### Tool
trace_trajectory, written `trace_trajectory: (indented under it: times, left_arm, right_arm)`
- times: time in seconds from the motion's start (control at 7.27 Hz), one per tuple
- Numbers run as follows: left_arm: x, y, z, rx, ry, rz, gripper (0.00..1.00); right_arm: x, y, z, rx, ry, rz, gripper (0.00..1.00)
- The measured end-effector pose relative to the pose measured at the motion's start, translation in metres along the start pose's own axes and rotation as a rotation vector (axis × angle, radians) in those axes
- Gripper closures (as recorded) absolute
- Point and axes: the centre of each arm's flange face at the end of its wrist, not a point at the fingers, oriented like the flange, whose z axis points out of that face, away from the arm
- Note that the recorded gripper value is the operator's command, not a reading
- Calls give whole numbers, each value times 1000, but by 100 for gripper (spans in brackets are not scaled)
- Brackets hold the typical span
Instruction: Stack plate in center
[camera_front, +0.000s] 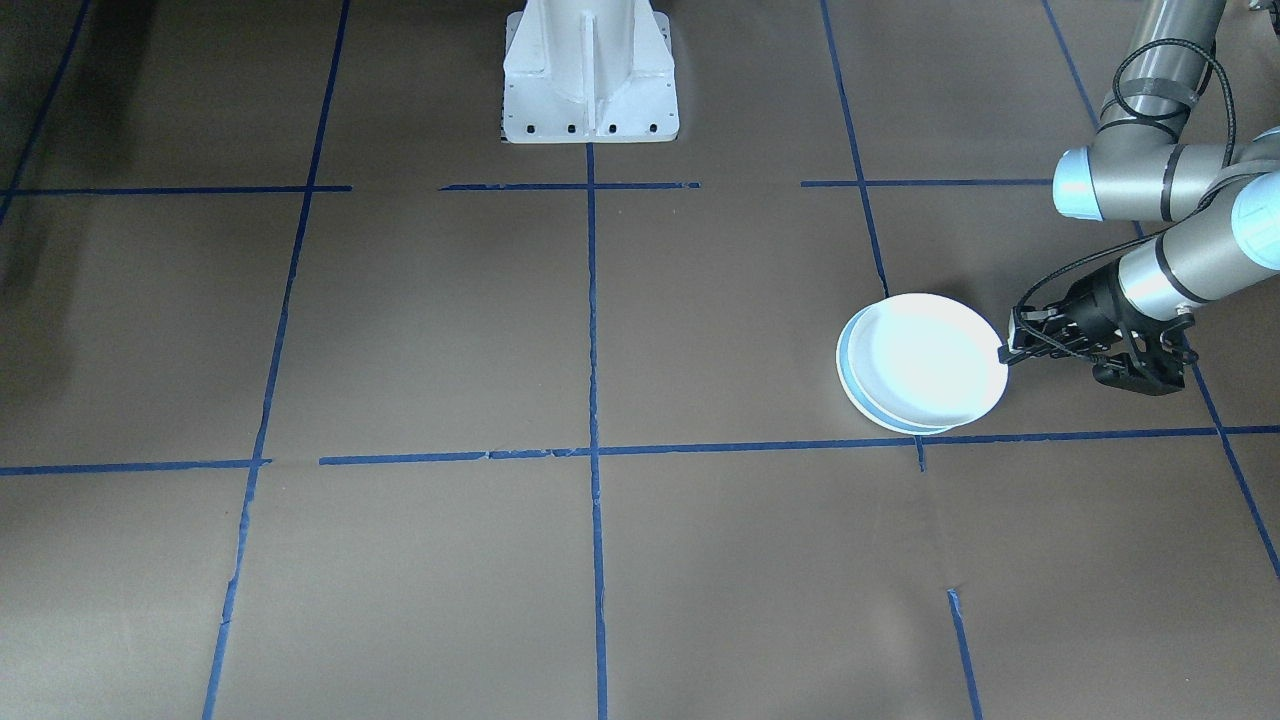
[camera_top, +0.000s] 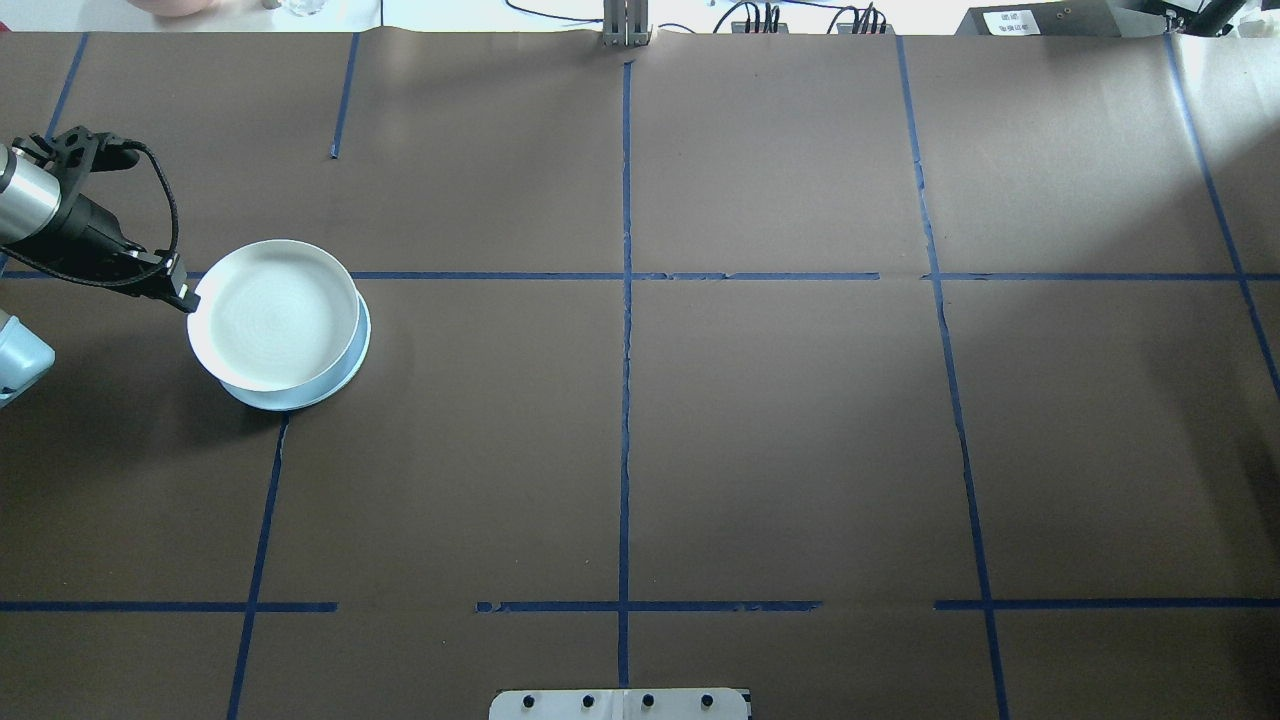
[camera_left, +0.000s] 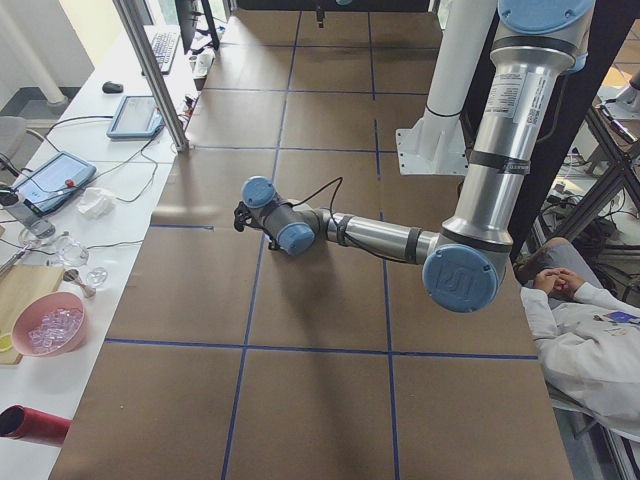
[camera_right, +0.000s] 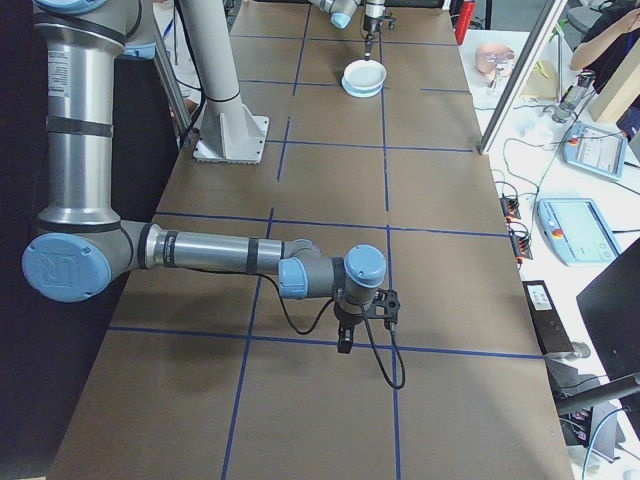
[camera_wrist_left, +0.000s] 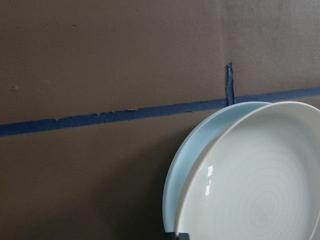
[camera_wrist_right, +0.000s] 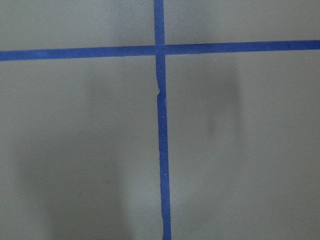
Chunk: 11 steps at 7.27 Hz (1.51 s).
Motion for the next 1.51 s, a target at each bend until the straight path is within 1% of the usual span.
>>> trace_trajectory:
  times: [0.14,0.28,0.69,0.83,0.96,1.1,1.38,1.51]
  left_arm:
    - [0,-2,1,0,0,-2,75]
    - [0,-2,1,0,-1,-2,1]
    - [-4,-2,4,-4,-6,-4,0]
    - [-8,-3,1,2,-8,-2,0]
    - [-19,-5,-10,21,-17,12,0]
    - [-44,-6,-29,46,-40,37,0]
    - [-114,5,-76,81,-104,75,0]
    - [-151,13,-106,106,-155,90,0]
  right_arm:
    - [0,0,0,0,0,0,0]
    - [0,0,0,0,0,0,0]
    - [0,0,0,0,0,0,0]
    - [0,0,0,0,0,0,0]
    - [0,0,0,0,0,0,0]
    - [0,0,0,0,0,0,0]
    - [0,0,0,0,0,0,0]
    - [0,0,0,0,0,0,0]
